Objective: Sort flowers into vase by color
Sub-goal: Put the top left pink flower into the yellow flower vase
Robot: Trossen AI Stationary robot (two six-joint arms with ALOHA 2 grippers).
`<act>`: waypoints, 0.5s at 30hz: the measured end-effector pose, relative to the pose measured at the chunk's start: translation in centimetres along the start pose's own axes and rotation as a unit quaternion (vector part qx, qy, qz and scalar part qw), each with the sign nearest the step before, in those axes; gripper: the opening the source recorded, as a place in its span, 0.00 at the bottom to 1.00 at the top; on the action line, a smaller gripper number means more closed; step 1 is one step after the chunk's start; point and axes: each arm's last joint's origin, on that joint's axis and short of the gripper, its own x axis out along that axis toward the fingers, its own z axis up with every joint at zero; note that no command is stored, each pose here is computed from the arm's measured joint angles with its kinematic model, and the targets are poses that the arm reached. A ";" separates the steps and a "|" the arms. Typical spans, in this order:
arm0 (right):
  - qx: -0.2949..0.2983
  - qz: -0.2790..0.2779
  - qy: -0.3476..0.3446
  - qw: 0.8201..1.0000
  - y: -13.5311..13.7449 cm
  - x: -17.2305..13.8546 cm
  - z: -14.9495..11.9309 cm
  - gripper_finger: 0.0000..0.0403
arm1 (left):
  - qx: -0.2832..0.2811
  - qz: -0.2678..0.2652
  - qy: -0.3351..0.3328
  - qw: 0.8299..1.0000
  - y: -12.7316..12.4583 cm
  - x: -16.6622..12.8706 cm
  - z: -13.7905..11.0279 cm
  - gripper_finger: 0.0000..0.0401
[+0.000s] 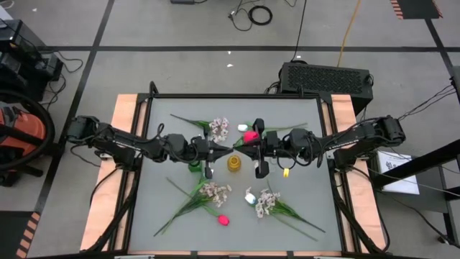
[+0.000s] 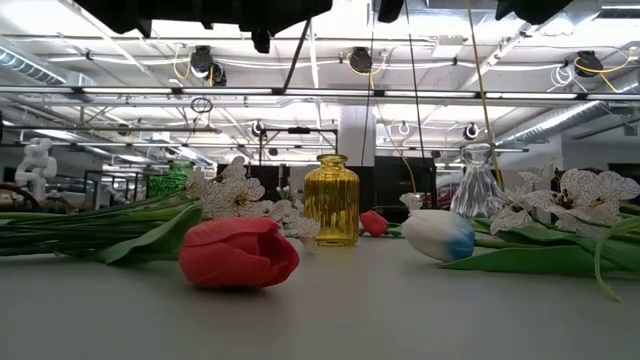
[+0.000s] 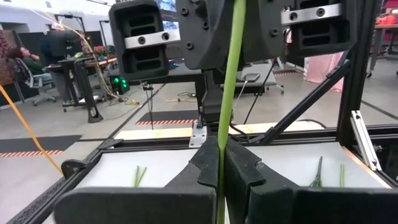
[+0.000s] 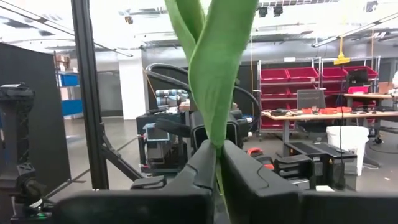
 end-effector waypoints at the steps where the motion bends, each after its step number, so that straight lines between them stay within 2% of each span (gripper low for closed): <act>1: 0.002 0.000 0.000 1.000 0.0 0.0 0.0 0.03 | 0.000 0.000 0.000 1.000 0.0 0.0 0.0 0.02; 4: 0.001 -0.003 0.004 1.000 0.0 0.0 -0.1 0.02 | -0.005 0.001 0.001 1.000 0.0 0.0 0.0 0.03; 6: 0.001 -0.011 0.009 1.000 -0.1 0.0 -0.1 0.01 | -0.026 0.007 0.003 1.000 0.0 0.0 -0.1 0.08; 12: -0.002 -0.023 0.041 0.999 -0.1 -0.9 0.9 0.00 | -0.063 0.015 0.012 0.998 0.2 -0.4 0.2 0.36; 15: -0.003 -0.026 0.056 0.998 -0.1 -1.8 1.9 0.00 | -0.061 0.024 0.025 0.998 0.3 -0.8 0.5 0.49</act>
